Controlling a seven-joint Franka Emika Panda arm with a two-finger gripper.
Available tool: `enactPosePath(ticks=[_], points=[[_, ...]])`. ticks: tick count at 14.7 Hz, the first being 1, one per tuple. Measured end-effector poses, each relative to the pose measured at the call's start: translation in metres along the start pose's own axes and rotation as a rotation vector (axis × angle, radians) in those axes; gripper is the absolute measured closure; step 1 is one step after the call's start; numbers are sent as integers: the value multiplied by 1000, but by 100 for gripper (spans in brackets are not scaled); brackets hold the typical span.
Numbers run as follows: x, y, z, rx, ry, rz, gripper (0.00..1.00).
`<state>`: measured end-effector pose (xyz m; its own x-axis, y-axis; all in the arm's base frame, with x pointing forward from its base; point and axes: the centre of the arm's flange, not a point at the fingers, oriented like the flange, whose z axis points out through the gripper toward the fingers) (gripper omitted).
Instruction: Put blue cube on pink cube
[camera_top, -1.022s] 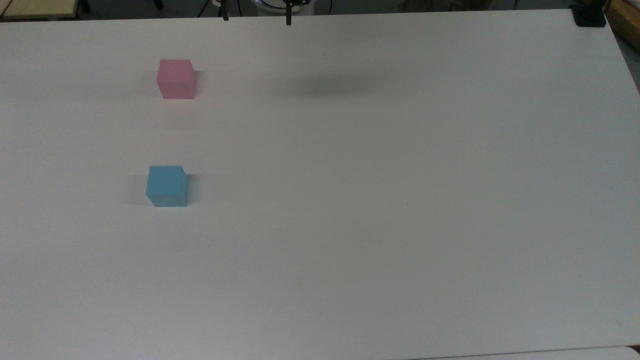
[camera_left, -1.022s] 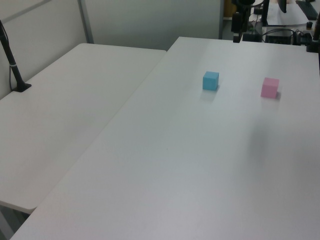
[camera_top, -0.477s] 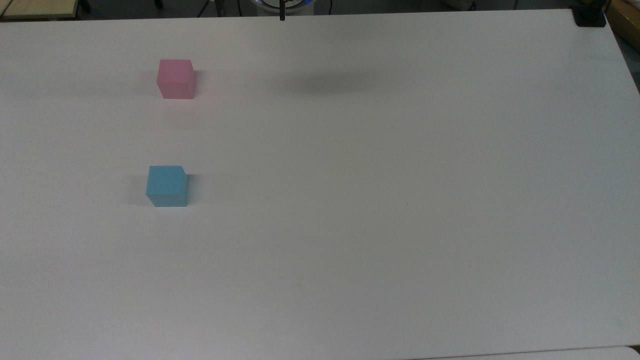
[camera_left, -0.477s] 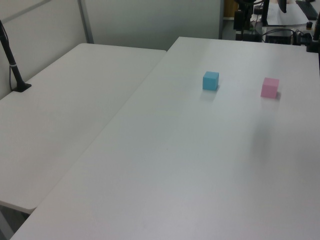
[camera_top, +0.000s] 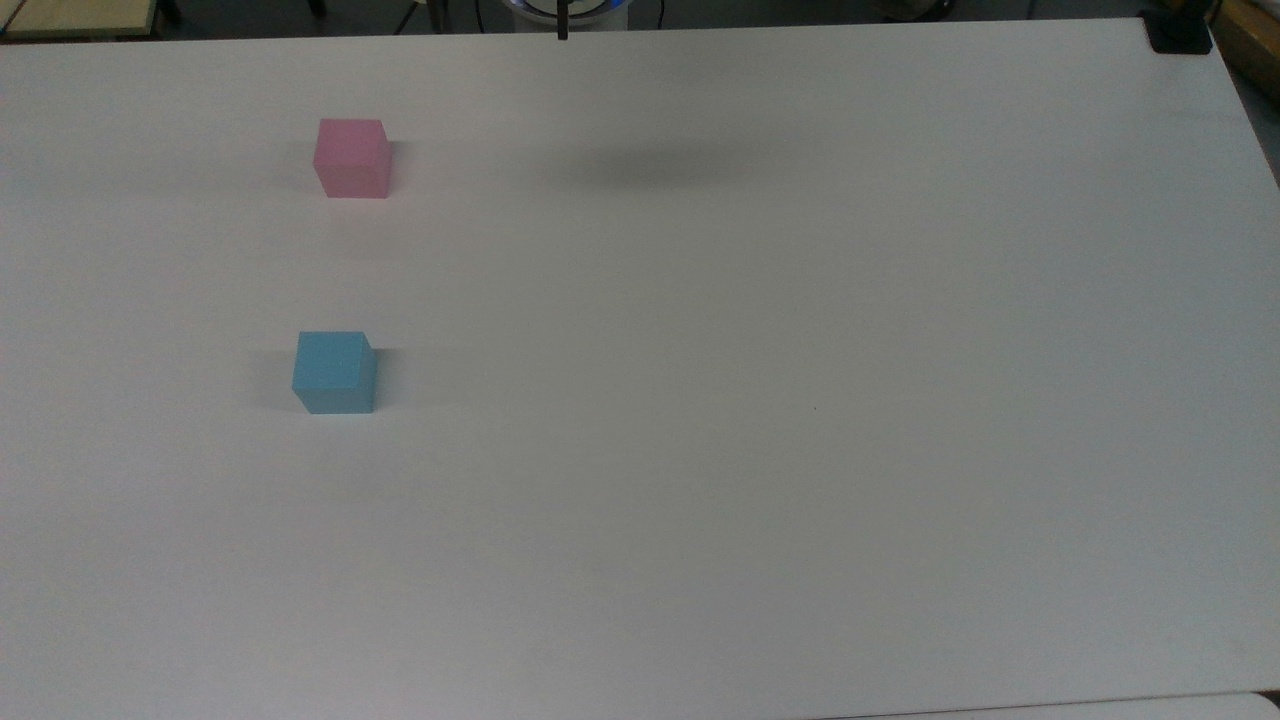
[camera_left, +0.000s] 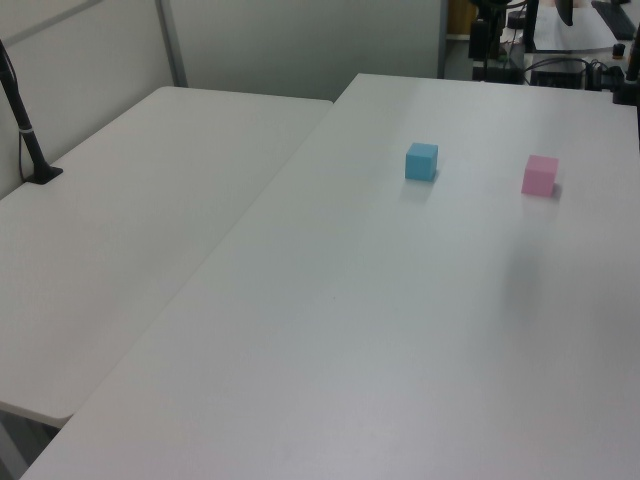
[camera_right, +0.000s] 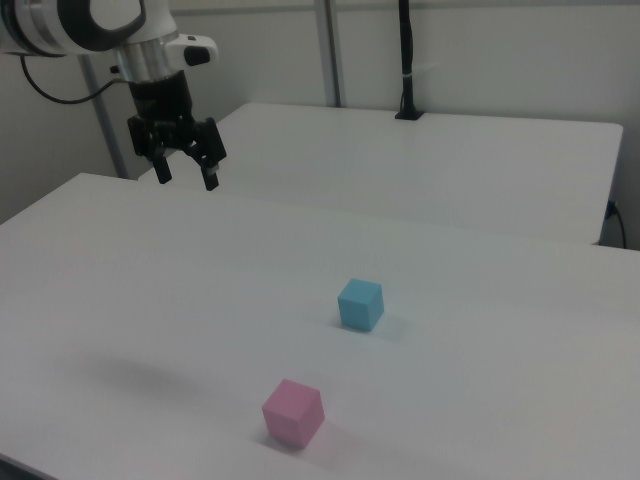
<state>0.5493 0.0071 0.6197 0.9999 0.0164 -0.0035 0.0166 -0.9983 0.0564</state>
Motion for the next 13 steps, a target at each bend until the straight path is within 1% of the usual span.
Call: enactPosePath(ticks=[2,7,10,12,13], points=[[-2,20,-2,0,-6,-28,0],[-11,99,1,3,-17,-38,0],[-19,151,11,7,-32,-31,0],[-17,175,21,3,-22,-20,0],[-12,182,28,-1,-13,-12,0]])
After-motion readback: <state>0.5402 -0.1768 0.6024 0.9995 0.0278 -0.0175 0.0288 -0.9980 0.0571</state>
